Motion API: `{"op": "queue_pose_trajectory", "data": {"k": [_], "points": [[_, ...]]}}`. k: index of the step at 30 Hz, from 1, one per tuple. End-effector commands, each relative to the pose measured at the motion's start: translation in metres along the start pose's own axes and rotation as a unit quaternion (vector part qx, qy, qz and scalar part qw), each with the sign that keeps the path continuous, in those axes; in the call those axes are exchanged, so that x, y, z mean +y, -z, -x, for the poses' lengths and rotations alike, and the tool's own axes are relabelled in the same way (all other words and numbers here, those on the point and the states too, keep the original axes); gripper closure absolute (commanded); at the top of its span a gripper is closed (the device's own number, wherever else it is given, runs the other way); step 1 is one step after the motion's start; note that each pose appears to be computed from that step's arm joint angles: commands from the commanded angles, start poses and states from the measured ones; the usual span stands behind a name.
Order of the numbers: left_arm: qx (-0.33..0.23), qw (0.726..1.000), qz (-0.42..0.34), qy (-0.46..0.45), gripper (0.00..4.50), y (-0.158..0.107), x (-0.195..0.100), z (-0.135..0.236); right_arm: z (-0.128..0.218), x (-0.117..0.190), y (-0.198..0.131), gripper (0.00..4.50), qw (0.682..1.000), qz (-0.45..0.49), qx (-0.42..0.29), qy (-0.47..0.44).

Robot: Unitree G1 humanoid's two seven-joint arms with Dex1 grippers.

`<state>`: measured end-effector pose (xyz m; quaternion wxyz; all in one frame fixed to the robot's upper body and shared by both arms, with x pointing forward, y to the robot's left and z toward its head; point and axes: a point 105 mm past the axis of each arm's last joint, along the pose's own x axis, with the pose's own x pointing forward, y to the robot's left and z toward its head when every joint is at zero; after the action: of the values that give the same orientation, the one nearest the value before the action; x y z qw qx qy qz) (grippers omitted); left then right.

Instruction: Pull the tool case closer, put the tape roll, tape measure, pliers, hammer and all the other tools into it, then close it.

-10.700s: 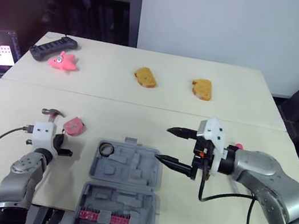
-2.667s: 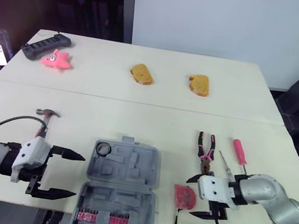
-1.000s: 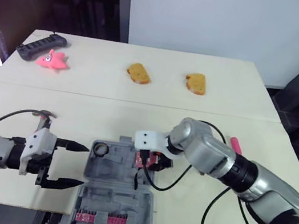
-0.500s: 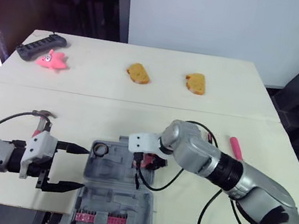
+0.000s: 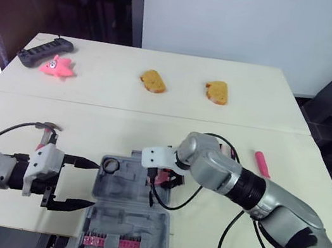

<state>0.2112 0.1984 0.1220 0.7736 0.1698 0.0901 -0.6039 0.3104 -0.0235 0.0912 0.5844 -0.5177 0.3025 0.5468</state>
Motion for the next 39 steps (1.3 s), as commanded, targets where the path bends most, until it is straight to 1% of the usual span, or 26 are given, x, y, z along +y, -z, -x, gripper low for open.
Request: {"op": "queue_pose_trajectory", "data": {"k": [1,5,9,13,15,18,20,22,24,26,34,39], "points": [[-0.001,1.0,-0.01,-0.002,0.0,-0.004,0.001,0.002,0.012,-0.005,-0.014,0.02,0.999,-0.004,-0.035,0.019],[-0.001,1.0,-0.01,0.001,0.0,-0.005,-0.001,0.001,0.019,-0.003,-0.015,0.02,0.999,-0.012,-0.045,0.016],[-0.001,1.0,-0.011,0.003,0.0,-0.005,-0.001,0.001,0.034,-0.001,-0.013,0.02,0.997,-0.033,-0.068,0.014],[-0.001,1.0,-0.011,0.002,0.0,-0.005,-0.001,0.001,0.044,0.002,-0.011,0.02,0.99,-0.076,-0.118,0.015],[-0.001,1.0,-0.01,0.001,0.0,-0.005,0.0,0.001,0.045,0.005,-0.01,0.02,0.982,-0.116,-0.15,0.015],[-0.001,1.0,-0.01,-0.001,0.0,-0.004,0.002,0.001,0.047,0.007,-0.01,0.82,0.97,-0.138,-0.196,0.031],[-0.001,1.0,-0.009,-0.002,0.0,-0.004,0.002,0.001,0.049,0.011,-0.013,1.79,0.958,-0.132,-0.25,0.046],[-0.001,1.0,-0.009,-0.003,0.0,-0.004,0.002,0.001,0.05,0.006,-0.012,2.7,0.944,-0.149,-0.284,0.078],[0.0,1.0,-0.009,-0.002,0.0,-0.004,0.002,0.001,0.05,0.01,-0.01,2.7,0.925,-0.182,-0.324,0.082],[0.0,1.0,-0.008,-0.003,0.0,-0.004,0.001,0.001,0.05,0.013,-0.009,2.7,0.917,-0.189,-0.341,0.085],[-0.002,1.0,-0.007,-0.003,0.0,-0.004,0.0,-0.001,0.024,0.01,0.008,2.7,0.898,-0.204,-0.357,0.157],[0.0,1.0,-0.007,-0.004,0.0,-0.003,0.0,-0.001,0.008,0.015,0.023,2.7,0.9,-0.219,-0.338,0.165]]}}
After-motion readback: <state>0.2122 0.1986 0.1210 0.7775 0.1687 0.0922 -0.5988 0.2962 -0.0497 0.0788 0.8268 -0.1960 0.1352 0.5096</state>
